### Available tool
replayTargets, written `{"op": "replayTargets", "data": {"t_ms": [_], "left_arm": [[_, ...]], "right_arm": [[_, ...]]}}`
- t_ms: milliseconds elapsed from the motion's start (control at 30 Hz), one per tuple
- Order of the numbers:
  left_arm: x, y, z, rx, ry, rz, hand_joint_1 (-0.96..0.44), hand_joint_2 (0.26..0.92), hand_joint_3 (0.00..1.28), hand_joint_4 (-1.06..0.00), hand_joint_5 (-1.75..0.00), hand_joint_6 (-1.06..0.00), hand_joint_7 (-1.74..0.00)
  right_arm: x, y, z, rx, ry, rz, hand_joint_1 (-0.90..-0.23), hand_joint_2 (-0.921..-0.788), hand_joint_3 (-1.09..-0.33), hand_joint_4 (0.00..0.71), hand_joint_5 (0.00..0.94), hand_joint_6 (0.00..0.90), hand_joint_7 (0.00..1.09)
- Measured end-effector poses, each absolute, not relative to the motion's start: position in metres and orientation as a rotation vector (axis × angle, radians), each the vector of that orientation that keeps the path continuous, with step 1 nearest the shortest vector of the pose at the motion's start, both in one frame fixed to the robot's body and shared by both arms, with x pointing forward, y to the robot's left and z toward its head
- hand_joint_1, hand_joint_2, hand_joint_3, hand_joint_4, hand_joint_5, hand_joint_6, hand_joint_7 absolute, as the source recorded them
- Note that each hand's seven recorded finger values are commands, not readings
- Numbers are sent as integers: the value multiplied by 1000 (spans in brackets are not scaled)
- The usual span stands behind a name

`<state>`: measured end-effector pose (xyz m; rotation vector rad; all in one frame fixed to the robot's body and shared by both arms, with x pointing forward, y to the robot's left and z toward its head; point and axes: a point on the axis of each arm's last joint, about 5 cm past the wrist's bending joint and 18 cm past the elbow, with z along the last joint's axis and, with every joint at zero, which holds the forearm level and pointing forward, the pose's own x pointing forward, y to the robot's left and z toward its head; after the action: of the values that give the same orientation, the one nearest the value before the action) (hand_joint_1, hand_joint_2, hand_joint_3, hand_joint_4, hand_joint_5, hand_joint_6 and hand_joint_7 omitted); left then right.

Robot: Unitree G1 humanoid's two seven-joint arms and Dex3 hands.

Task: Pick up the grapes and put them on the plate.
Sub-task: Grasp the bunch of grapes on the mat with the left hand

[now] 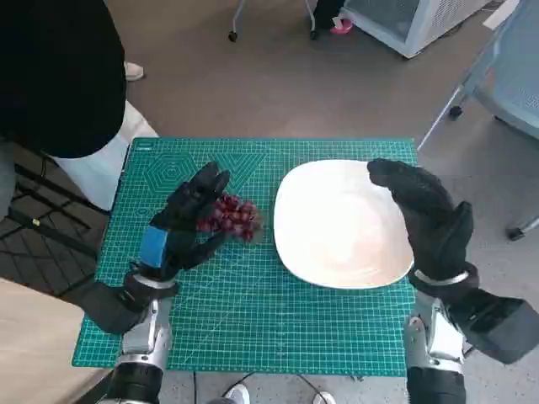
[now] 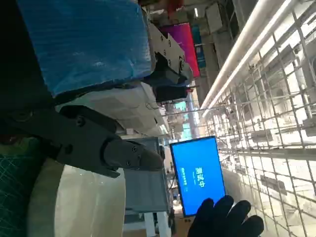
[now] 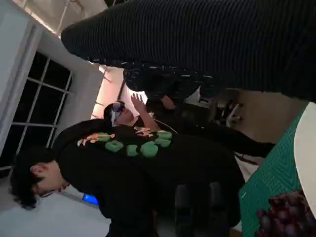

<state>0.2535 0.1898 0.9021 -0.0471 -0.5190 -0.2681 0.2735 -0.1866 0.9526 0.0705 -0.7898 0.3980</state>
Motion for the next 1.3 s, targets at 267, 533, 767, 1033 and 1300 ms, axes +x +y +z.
{"op": "replayTargets", "data": {"t_ms": [267, 533, 767, 1033, 1300], "left_arm": [[253, 190, 902, -47, -518, -269, -364, 921, 115, -393, 0, -462, -1], [253, 190, 902, -50, -517, -274, -365, 921, 114, -393, 0, -462, -1], [254, 190, 901, -53, -511, -283, -369, 921, 112, -394, 0, -463, -1], [254, 190, 901, -60, -504, -286, -370, 921, 111, -394, 0, -463, -1], [254, 190, 901, -61, -502, -287, -370, 921, 110, -395, -1, -464, -1]], "right_arm": [[273, -187, 952, 70, -789, 396, -502, -921, -620, 216, 3, -1, 452], [274, -187, 952, 71, -788, 396, -496, -921, -625, 216, 3, -1, 451], [274, -186, 953, 74, -786, 400, -495, -921, -629, 212, 1, -1, 450], [274, -185, 954, 77, -784, 404, -493, -921, -632, 208, 0, -1, 447], [274, -185, 953, 81, -782, 403, -498, -921, -631, 207, 0, -1, 446]]}}
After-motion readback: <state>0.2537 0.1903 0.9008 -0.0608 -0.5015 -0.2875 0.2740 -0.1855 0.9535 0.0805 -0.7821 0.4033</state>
